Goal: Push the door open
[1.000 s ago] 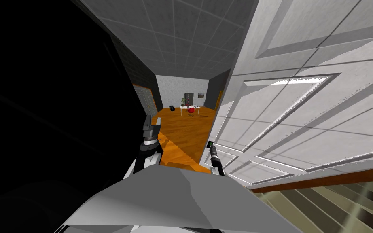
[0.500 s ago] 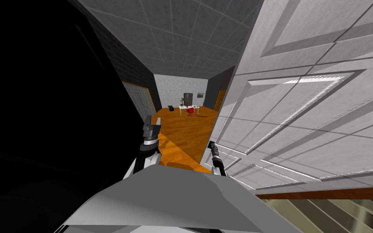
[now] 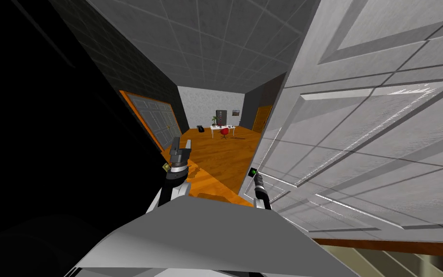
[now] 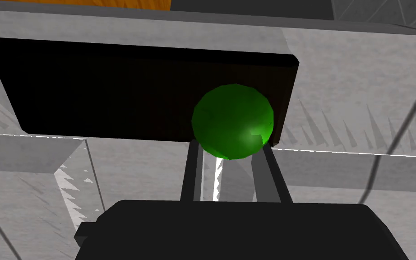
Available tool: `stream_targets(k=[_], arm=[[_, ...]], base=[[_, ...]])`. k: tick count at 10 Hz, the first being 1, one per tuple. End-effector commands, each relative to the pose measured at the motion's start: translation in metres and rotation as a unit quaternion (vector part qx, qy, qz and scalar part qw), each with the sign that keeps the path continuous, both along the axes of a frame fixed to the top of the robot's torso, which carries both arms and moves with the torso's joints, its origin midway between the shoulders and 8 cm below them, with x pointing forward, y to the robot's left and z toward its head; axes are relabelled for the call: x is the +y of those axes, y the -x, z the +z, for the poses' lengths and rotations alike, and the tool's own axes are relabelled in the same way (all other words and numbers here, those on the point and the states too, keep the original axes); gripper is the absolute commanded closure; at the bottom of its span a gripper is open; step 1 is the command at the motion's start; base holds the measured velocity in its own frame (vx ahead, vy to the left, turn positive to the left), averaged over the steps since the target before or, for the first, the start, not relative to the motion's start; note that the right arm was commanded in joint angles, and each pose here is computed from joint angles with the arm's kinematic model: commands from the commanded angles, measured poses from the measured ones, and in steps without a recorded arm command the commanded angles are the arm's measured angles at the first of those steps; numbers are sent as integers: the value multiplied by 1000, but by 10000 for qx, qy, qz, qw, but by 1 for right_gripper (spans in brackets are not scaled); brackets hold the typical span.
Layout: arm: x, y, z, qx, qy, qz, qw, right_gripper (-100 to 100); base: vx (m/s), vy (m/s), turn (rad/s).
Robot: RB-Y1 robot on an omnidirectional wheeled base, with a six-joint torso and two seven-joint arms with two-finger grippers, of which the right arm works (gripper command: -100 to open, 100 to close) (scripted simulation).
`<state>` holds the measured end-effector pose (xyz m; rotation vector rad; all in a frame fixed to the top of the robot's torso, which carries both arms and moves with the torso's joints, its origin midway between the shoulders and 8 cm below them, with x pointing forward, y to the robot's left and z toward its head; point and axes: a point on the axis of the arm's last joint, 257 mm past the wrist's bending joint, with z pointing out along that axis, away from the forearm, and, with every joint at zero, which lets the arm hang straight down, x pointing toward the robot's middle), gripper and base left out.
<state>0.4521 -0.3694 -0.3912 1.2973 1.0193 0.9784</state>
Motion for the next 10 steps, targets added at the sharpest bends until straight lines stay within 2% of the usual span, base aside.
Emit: stream_targets(k=[1, 2, 5, 8, 10], arm=[[-16, 3, 3, -24, 16, -159, 9999, 100], [-8, 2, 3, -14, 1, -118, 9999, -100], [-4, 0, 3, -16, -37, -148, 9999, -100], [10, -1, 0, -15, -177, -193, 9997, -100], [1, 2, 3, -28, -89, -216, 9997, -100]], base=[[149, -9, -80], [-8, 42, -52], [-179, 98, -28], [-201, 166, -48], [4, 22, 9]])
